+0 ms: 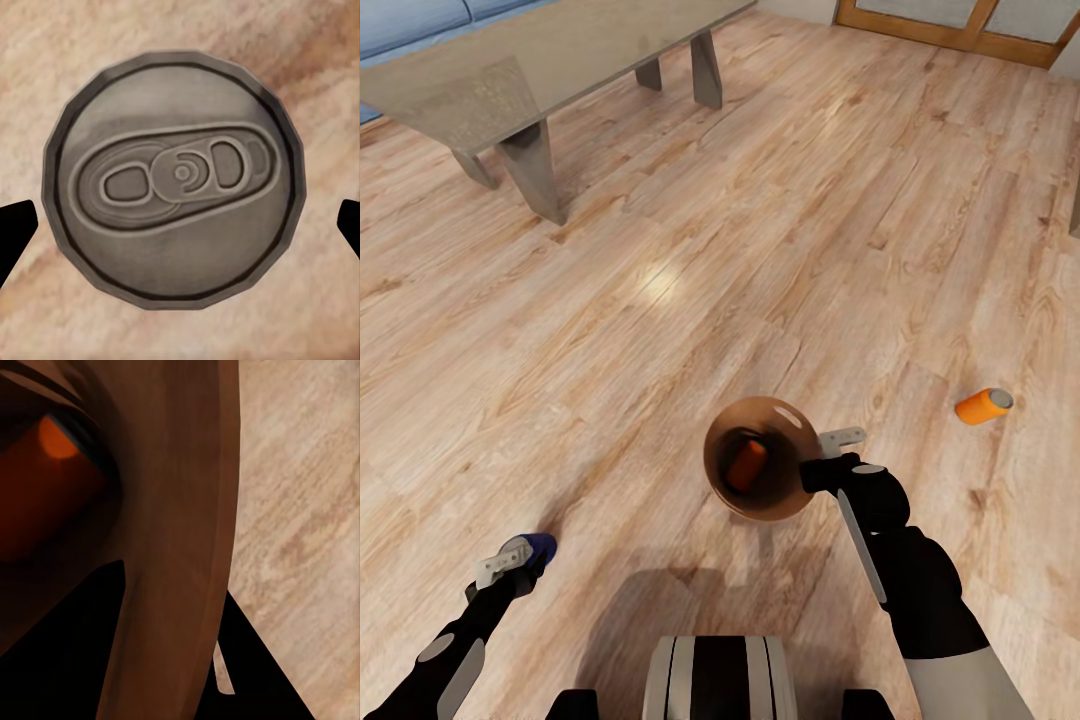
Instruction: Put the three can of soda from the living room inside the tash can in the kitchen.
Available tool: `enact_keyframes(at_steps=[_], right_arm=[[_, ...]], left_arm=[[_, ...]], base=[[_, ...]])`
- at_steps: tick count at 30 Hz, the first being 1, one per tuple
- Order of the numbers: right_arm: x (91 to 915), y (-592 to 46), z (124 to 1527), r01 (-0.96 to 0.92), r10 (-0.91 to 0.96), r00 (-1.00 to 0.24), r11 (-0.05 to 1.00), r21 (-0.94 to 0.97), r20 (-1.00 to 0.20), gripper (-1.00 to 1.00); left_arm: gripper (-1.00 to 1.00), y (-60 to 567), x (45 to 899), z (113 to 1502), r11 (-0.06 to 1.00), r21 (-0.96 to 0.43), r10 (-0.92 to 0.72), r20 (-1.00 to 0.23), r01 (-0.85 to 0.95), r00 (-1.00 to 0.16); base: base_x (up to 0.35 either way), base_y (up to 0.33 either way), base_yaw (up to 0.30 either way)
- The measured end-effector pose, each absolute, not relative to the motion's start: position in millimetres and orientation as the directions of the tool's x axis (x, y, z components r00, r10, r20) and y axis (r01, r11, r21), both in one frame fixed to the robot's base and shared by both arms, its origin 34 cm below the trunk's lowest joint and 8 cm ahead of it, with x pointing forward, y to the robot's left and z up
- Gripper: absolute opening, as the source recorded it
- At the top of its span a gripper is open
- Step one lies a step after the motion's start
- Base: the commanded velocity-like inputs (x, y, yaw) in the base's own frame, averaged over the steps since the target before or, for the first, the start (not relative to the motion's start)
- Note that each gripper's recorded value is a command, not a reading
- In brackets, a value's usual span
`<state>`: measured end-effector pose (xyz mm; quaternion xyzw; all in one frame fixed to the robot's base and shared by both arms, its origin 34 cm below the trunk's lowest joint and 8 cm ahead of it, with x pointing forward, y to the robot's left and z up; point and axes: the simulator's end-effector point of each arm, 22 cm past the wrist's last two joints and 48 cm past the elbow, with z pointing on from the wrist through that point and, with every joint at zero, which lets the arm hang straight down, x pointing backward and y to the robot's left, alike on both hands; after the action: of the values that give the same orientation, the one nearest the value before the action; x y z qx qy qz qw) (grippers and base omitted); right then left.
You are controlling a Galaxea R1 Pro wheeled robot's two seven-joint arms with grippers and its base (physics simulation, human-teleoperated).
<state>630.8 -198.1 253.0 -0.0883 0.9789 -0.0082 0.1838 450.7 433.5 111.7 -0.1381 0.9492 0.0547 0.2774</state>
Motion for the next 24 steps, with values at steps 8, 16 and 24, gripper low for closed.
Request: enact_keyframes(at_steps=[8, 16, 24], right_arm=[[630.8, -198.0, 253.0, -0.17, -0.176, -0.917, 0.984, -0.048, -0.358, -1.0], [630.7, -197.5, 253.0, -0.171, -0.177, -0.917, 0.984, -0.048, -0.359, -1.0], [630.7, -197.5, 253.0, -0.171, -0.177, -0.917, 0.984, -0.048, -0.359, -1.0]], left_arm=[[1.0, 433.5, 451.1, 111.8, 0.956, 0.027, -0.232, -0.542, -0.292, -0.808], [1.0, 433.1, 451.2, 111.8, 0.956, 0.027, -0.231, -0.542, -0.291, -0.808], [1.0, 433.3, 451.2, 111.9, 0.956, 0.027, -0.231, -0.542, -0.292, -0.808]], base=[[0.0, 0.0, 0.0], [0.0, 0.0, 0.0], [0.008, 0.0, 0.0]])
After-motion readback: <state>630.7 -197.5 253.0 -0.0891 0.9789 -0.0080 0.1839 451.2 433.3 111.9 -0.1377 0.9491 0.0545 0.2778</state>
